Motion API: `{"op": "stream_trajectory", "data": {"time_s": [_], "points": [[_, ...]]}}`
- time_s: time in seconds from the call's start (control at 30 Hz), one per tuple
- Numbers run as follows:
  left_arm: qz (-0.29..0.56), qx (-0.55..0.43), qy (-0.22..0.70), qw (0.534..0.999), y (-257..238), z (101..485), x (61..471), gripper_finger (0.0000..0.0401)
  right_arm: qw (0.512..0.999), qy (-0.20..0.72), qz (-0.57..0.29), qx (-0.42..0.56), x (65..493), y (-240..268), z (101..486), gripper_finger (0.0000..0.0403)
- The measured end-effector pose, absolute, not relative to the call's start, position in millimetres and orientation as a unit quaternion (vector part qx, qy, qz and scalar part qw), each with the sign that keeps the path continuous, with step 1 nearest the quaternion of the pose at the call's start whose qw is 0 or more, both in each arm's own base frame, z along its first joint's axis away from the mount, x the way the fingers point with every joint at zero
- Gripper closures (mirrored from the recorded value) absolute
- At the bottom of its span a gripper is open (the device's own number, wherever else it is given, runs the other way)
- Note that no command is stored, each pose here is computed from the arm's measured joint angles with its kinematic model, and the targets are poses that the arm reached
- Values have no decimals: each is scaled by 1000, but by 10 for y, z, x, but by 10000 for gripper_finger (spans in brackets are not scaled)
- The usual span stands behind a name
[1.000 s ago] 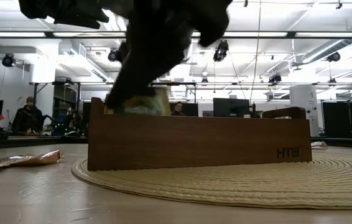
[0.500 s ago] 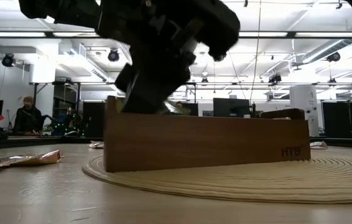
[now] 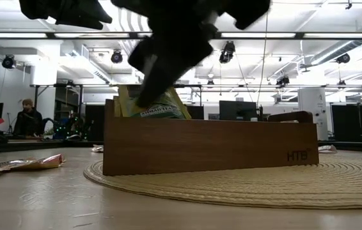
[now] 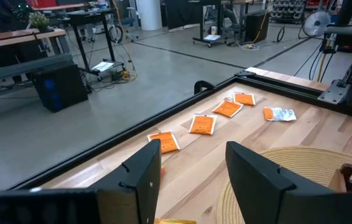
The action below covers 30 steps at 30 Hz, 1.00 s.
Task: Pick & Place Tea
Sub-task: Put the green tea bag into the left section of the wooden organizer
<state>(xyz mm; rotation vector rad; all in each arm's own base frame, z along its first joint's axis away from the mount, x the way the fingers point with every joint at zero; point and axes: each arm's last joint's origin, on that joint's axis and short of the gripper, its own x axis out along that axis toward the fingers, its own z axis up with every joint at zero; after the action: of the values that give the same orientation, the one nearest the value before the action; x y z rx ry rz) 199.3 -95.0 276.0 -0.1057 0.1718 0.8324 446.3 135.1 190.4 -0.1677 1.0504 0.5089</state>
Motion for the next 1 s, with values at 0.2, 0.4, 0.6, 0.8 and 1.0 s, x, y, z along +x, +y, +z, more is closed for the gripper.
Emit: {"op": "stream_trajectory", "data": {"time_s": [0.2, 0.4, 0.6, 0.8, 1.0], "points": [[404, -51, 83, 910, -950, 2758, 1992, 227, 820, 530, 187, -110, 4405, 1297, 1880, 394], [404, -51, 83, 910, -949, 2757, 1993, 227, 817, 536, 176, -118, 4429, 1296, 1777, 394], [404, -51, 83, 910, -950, 2757, 1993, 227, 815, 537, 189, -109, 4469, 1304, 1660, 394], [404, -51, 83, 910, -950, 2758, 1993, 227, 838, 503, 186, -100, 4531, 1302, 1725, 394], [404, -51, 83, 910, -950, 2756, 1993, 227, 857, 476, 178, -83, 4537, 1305, 1896, 394]]}}
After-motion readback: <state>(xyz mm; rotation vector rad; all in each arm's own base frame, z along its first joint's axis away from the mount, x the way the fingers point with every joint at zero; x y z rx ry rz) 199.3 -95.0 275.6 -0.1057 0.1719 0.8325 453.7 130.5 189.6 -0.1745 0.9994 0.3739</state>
